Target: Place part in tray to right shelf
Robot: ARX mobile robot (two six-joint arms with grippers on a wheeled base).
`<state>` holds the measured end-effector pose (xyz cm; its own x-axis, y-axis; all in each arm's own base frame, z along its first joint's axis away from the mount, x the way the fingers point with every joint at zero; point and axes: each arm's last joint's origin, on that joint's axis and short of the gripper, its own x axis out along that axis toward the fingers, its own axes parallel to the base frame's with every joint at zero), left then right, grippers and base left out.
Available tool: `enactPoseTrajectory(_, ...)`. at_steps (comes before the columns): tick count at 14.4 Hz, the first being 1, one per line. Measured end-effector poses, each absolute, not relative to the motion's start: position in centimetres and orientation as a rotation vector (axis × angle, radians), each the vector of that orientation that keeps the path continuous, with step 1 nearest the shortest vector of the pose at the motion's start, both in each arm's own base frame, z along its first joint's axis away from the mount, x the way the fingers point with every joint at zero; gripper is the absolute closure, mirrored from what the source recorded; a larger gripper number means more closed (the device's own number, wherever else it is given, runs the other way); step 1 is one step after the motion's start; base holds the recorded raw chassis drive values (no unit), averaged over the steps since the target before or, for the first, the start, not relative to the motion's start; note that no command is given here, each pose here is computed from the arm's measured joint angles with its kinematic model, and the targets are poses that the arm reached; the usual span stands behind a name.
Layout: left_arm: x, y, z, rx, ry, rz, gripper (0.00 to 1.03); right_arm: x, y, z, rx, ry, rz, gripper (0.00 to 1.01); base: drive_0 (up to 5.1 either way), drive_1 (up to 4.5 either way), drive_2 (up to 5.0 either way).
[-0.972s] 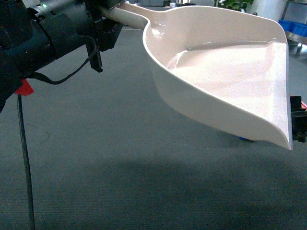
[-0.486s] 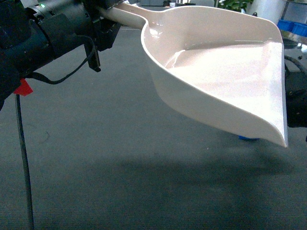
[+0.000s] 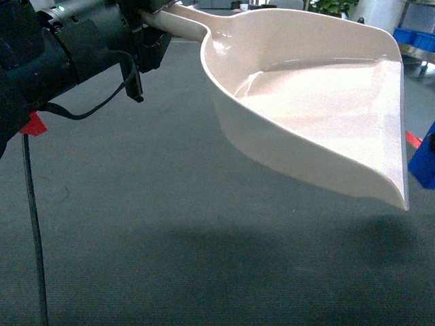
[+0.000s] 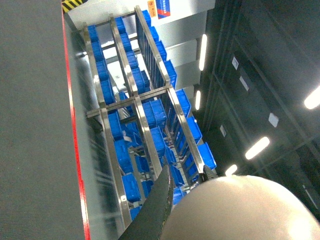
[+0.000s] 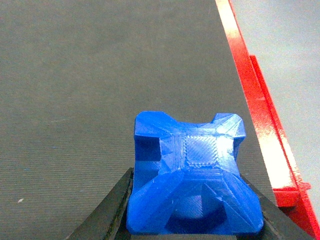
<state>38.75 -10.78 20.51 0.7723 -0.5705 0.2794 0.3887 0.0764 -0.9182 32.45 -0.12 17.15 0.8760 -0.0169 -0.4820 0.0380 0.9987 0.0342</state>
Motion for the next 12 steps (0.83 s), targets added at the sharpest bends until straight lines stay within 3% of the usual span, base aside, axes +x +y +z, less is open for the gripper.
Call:
enactPoseTrajectory(2,38.7,-10.8,20.5,-1.31,0.169,-0.725,0.9,29.8,0.8,22.2,0.035,0.401,0.025,0.55,0.0,0.0,0.0)
enactPoseTrajectory(4,38.7,-10.9,20.5,-1.309,0.172,-0.728,0.9,27.6,3.6,28.4,0.053,0.222,0.157,0.55,0.0,0.0,0.0)
enactPoseTrajectory(6,38.7,-10.8,20.5,-1.309,0.17,-0.726,0.9,27.4,7.6,31.5,0.109,0.137,0.3,0.55,0.0,0.0,0.0)
enactPoseTrajectory(9,38.7,-10.8,20.5,-1.309,0.171,-0.727,0.9,29.4,14.4,28.1,0.217,0.326,0.47,0.55,0.0,0.0,0.0)
enactPoseTrajectory(11,38.9,-10.4,20.4,-1.306,0.164,-0.704,0.9,30.6,15.9,26.9,0.28,0.361,0.468,0.54,0.0,0.0,0.0)
enactPoseTrajectory(12,38.9,-10.3,20.4,-1.306,0.155,-0.705,0.9,31.0,15.9,26.6,0.303,0.353,0.449,0.41,0.0,0.0,0.0)
